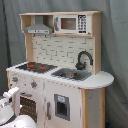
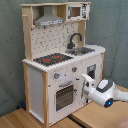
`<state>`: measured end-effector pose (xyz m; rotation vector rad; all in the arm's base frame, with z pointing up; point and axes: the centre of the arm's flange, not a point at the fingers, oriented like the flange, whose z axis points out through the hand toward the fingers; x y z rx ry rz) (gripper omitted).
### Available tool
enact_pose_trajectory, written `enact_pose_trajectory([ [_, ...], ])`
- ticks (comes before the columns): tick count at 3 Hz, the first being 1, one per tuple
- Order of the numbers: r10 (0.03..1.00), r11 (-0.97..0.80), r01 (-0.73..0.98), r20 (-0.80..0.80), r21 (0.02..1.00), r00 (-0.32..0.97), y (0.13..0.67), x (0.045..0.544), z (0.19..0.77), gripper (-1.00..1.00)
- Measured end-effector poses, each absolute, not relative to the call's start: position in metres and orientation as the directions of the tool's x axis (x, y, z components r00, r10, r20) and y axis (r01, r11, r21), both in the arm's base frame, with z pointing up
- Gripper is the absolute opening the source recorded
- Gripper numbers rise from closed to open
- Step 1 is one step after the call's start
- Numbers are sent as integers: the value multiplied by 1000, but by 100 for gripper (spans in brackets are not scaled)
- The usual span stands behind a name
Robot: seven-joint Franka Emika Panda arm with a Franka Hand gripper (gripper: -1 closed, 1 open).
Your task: Play with the kitchen
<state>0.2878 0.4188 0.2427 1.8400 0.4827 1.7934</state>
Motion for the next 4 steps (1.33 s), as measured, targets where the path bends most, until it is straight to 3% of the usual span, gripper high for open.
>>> enact_pose_trajectory([
  [2, 695, -715, -27, 715, 699, 76, 414, 308, 246, 100],
  [4, 727, -681, -24, 680, 732, 100, 421, 346, 244, 100],
])
